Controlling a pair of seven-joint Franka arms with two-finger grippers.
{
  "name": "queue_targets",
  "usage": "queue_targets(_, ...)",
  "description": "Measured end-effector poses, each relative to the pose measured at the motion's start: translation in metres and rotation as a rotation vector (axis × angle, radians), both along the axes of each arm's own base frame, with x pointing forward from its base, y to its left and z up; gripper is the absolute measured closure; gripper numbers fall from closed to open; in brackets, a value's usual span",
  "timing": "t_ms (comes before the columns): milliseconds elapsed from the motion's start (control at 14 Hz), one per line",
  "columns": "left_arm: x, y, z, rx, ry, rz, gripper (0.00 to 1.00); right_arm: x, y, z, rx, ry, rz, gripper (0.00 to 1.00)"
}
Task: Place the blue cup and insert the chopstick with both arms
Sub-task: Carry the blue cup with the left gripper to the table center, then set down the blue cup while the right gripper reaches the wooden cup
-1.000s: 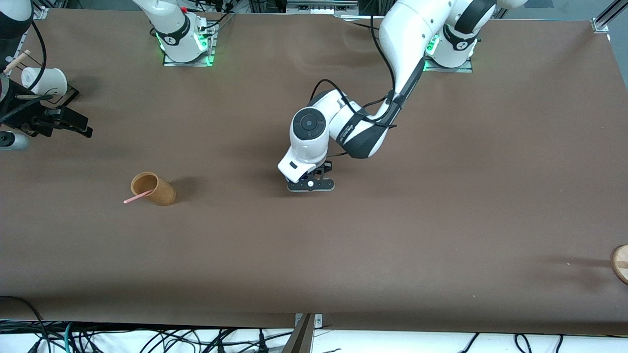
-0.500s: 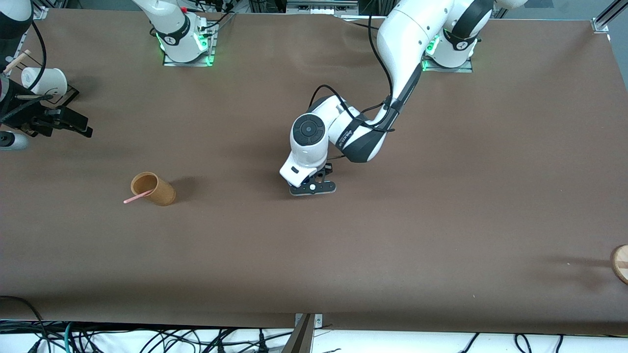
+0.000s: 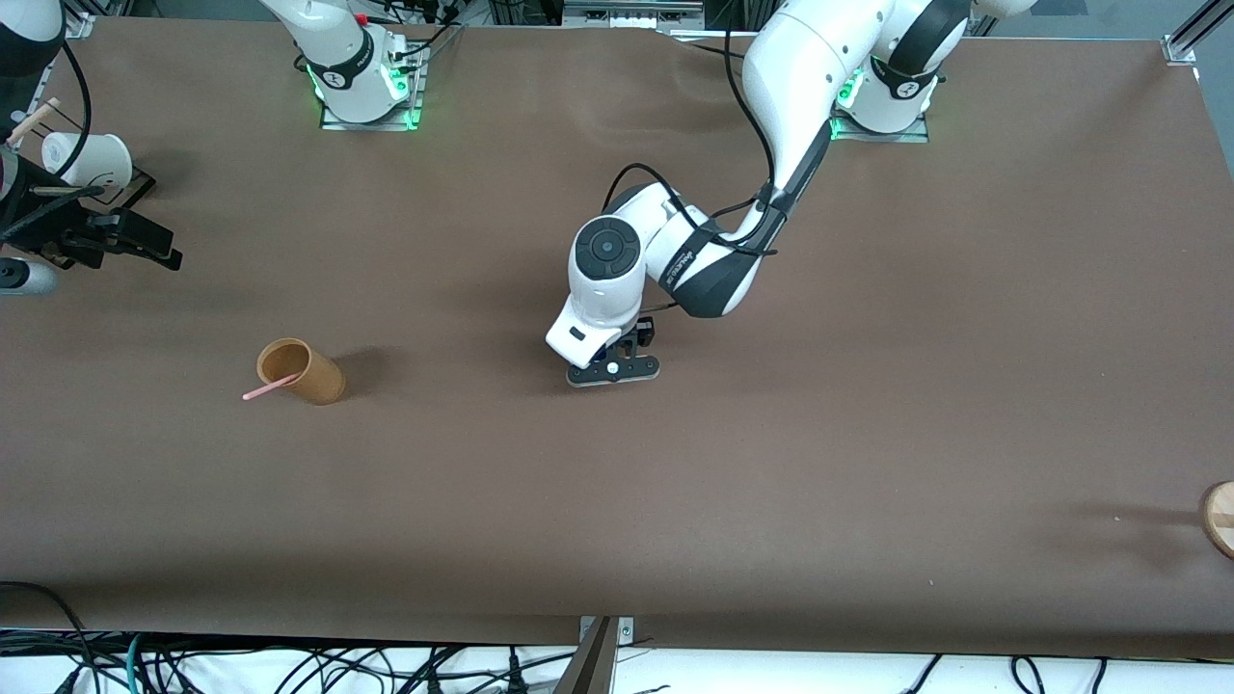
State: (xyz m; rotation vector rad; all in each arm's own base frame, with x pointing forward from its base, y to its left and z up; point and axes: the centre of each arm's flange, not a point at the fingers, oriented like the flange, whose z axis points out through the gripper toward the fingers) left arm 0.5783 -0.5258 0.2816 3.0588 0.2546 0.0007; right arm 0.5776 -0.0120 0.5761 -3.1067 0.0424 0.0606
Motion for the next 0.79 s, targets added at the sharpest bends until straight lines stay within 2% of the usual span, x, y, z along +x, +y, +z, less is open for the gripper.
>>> queue_targets(71,0.006,0.005,0.012,-0.008,-0.013,0.010,0.01,0.001,0.001,-0.002,0.000,0.004,0.002,0.00)
queue_targets(429,0.038,0.045,0.095,-0.062,-0.087,0.074,0.00,0.018,0.034,-0.035,0.003,0.023,0.056,0.00)
queue_targets(643,0.062,0.086,0.149,-0.097,-0.142,0.136,0.00,0.044,0.044,-0.090,-0.004,0.008,0.072,0.00)
queue_targets(786,0.073,0.115,0.176,-0.102,-0.153,0.174,0.00,0.060,0.041,-0.141,-0.003,0.000,0.066,0.00)
